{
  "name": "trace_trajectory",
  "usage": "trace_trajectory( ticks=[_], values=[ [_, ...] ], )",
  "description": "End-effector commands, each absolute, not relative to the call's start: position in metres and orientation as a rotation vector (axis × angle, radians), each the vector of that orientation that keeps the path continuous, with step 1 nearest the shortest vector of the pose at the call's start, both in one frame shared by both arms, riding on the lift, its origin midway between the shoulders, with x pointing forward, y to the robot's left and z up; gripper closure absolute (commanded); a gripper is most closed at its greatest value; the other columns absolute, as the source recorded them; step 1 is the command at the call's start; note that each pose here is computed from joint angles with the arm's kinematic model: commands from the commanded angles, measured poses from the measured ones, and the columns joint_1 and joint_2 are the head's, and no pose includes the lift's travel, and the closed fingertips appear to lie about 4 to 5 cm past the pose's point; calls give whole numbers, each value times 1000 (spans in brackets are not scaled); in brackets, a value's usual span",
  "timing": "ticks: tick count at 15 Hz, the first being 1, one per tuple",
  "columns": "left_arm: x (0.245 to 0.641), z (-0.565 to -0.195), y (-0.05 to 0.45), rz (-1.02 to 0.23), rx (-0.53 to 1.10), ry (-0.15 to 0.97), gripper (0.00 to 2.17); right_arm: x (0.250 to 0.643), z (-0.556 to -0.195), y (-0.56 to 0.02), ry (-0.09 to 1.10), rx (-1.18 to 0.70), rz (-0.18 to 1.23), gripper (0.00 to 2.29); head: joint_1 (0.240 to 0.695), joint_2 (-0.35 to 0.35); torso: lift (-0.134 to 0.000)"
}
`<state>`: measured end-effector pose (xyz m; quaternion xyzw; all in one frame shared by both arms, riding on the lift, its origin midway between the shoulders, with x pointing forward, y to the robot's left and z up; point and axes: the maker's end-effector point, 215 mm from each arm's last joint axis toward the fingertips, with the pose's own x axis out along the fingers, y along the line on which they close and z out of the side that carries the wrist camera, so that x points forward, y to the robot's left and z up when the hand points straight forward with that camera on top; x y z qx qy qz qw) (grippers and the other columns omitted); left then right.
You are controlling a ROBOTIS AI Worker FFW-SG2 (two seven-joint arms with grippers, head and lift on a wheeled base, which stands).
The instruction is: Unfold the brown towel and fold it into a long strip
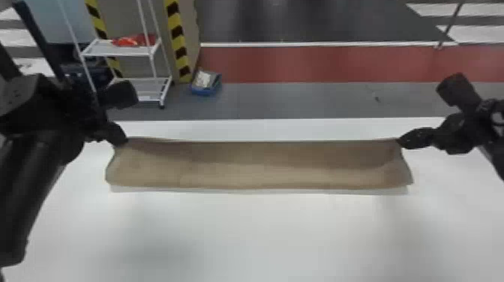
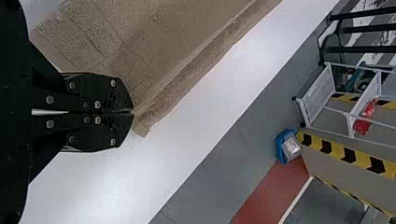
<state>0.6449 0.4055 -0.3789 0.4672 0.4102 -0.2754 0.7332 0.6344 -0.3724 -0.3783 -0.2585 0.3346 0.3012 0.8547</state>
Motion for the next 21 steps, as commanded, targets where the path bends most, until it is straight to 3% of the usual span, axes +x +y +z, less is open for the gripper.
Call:
trace_trajectory(
  ticks=[1, 9, 11, 14, 21],
  values=[
    [653, -375, 401, -619, 1044, 907, 1568, 639, -378, -368, 717, -564, 639, 1214, 685, 28, -125],
    [662, -386, 393, -656, 1094, 931, 1568, 655, -393, -362, 774, -659, 647, 1200, 679, 28, -125],
    [662, -389, 390, -664, 1098, 928, 1568, 660, -398, -362, 767, -667, 610, 529, 678, 25, -125],
    [661, -392, 386, -670, 1095, 926, 1568, 666, -407, -362, 749, -682, 557, 174, 679, 22, -125],
    [663, -392, 381, -669, 1093, 914, 1568, 641, -414, -376, 728, -703, 499, 134, 689, 13, -125]
  ],
)
